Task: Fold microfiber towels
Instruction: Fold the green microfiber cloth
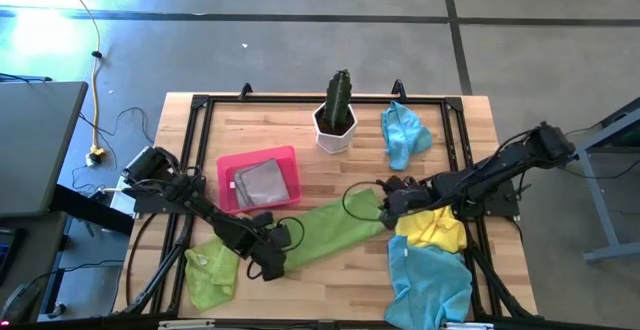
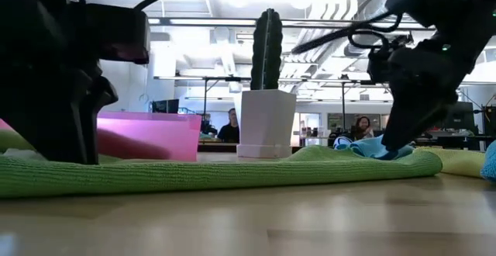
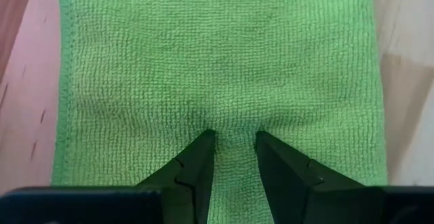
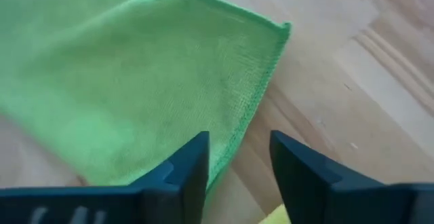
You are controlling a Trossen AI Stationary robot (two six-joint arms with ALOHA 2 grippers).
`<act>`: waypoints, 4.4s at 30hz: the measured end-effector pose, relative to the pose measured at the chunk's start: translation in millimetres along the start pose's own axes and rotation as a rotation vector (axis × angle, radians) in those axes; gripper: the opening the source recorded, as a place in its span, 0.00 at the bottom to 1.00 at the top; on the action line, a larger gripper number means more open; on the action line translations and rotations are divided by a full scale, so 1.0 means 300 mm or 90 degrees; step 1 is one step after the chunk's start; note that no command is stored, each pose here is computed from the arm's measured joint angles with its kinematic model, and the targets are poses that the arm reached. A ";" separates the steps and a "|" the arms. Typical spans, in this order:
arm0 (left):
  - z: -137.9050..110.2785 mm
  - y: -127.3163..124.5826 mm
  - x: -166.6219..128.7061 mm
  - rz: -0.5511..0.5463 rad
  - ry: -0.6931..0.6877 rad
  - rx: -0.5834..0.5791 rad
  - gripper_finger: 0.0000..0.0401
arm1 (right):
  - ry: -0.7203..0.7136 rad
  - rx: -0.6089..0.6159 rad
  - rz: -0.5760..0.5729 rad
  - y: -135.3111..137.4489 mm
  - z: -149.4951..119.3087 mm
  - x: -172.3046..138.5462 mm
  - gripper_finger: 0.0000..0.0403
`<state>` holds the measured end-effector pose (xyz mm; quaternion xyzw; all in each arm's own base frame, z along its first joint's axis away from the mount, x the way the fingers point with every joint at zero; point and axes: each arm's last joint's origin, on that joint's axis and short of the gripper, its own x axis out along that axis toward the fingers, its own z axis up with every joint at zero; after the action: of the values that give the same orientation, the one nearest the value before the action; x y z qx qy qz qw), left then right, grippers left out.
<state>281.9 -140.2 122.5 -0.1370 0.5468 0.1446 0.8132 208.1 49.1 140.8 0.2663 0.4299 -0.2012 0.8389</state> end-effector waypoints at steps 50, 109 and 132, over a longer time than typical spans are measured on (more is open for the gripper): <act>0.000 0.016 -0.018 0.066 -0.060 -0.018 0.26 | 0.064 0.092 0.061 -0.004 0.030 0.094 0.00; -0.072 0.042 -0.367 0.072 -0.212 0.082 0.26 | 0.113 0.069 -0.054 0.682 0.419 0.200 0.00; -0.080 0.038 -0.372 0.094 -0.245 0.079 0.26 | 0.002 0.021 -0.035 0.747 0.449 0.342 0.00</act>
<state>216.8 -148.3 216.8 -0.0164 0.3981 0.1931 0.8966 474.1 128.6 183.1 0.2687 0.4352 -0.2310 0.8276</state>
